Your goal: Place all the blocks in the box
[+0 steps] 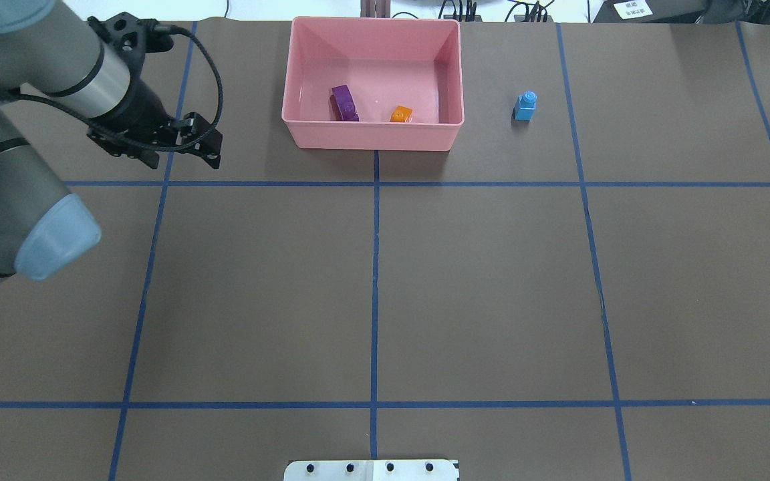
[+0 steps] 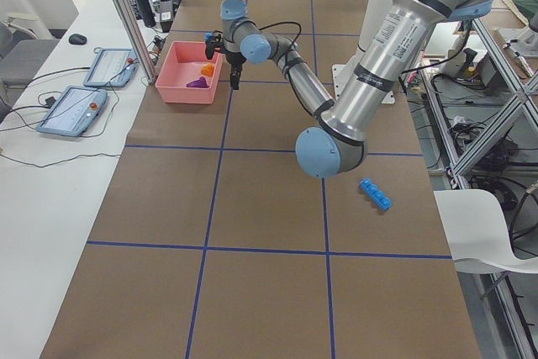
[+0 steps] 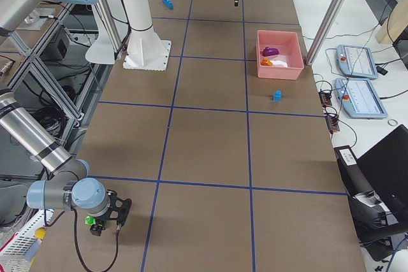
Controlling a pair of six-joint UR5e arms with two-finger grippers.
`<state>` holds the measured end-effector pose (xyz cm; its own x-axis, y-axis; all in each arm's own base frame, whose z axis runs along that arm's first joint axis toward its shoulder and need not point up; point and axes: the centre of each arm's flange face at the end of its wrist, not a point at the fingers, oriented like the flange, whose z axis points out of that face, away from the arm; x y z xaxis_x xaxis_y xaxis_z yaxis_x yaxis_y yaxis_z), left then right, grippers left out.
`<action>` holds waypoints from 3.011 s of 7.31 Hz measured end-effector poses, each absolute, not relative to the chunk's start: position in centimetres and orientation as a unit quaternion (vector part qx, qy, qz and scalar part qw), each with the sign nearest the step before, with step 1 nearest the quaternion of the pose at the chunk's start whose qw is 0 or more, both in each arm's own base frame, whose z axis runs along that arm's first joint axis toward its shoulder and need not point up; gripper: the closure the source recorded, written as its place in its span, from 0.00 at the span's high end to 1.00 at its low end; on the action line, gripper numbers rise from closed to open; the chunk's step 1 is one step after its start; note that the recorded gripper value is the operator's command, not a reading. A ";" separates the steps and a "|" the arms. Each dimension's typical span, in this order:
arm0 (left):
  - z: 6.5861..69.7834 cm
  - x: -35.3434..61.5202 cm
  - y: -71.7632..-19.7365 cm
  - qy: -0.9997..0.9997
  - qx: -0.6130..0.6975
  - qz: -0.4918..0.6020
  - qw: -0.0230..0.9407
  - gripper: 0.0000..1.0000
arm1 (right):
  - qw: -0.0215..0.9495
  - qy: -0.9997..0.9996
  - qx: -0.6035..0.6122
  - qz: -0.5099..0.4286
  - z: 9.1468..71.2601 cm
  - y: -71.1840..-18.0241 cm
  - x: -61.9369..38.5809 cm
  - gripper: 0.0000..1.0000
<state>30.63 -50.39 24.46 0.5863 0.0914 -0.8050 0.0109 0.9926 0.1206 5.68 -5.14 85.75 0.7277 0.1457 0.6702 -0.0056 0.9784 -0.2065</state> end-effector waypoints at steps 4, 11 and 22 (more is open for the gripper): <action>33.2 26.5 -45.3 0.392 0.063 0.044 0.917 1.00 | 0.915 -0.385 -0.107 0.062 88.0 -1.5 5.9 0.08; 51.3 20.7 -31.3 0.324 0.043 0.290 0.900 1.00 | 0.884 -0.459 -0.041 0.078 80.5 -19.6 2.3 0.00; 53.3 30.7 -11.8 0.276 -0.011 0.490 0.827 0.95 | 0.882 -0.448 -0.069 0.130 21.9 -66.1 -33.2 0.00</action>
<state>30.69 -11.81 53.31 0.3672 0.8041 -0.4676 -0.8164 0.5195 0.2523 -33.20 -66.10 21.85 0.5656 0.2907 0.7717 -0.1667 0.9568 -0.2382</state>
